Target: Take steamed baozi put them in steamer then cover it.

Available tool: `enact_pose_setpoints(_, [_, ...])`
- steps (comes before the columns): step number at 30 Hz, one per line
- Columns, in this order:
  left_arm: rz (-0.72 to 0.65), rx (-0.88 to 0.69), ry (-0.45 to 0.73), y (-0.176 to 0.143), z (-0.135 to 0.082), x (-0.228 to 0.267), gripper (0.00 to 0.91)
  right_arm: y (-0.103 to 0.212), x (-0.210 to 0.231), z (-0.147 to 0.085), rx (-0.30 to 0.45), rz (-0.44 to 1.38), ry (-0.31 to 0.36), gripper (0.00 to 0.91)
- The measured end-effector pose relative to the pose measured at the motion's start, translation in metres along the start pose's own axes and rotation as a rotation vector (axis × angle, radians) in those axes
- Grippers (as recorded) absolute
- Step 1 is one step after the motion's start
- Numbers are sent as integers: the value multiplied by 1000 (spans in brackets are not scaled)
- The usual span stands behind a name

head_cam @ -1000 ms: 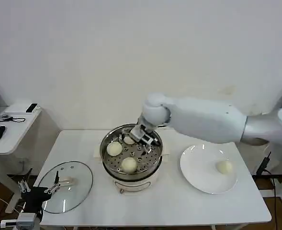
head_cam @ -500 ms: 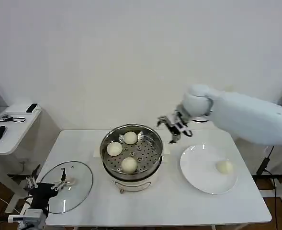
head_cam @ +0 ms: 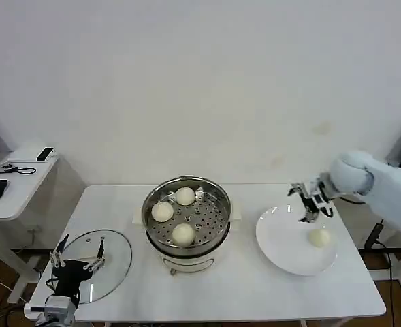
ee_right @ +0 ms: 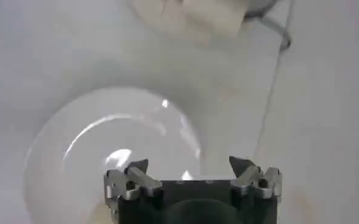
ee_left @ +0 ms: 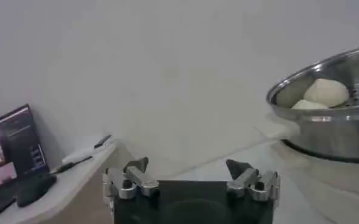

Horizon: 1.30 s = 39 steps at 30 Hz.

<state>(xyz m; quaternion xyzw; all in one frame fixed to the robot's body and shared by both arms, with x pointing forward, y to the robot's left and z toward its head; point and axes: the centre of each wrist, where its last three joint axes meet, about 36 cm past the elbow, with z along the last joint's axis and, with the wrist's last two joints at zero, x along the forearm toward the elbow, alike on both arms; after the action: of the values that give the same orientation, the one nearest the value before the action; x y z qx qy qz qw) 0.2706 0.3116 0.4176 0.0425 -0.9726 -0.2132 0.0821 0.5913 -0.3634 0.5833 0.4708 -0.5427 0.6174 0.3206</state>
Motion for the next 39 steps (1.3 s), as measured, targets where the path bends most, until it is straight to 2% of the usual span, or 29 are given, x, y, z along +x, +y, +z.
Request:
enact_pose_setpoints(8, [-1,-9,8,2,2,1,907,28,-28,43,-103,-47,64,907])
enact_pose_setpoints(19, [-11,-12,21,5,6,3,907,45,-59,77,-183,-79,119,907])
enact_pose_setpoints(31, [-20,-13,32,8,8,6,907,48,-97,82,-216,-109,138,907])
enact_pose_setpoints(32, [-20,-13,33,8,8,6,907,48,-99,81,-217,-111,139,887])
enact_pose_setpoints(33, [-21,-12,33,8,8,6,907,48,-101,81,-218,-112,140,826])
enact_pose_setpoints(39, [-22,-12,34,8,8,7,907,49,-109,79,-225,-128,150,746])
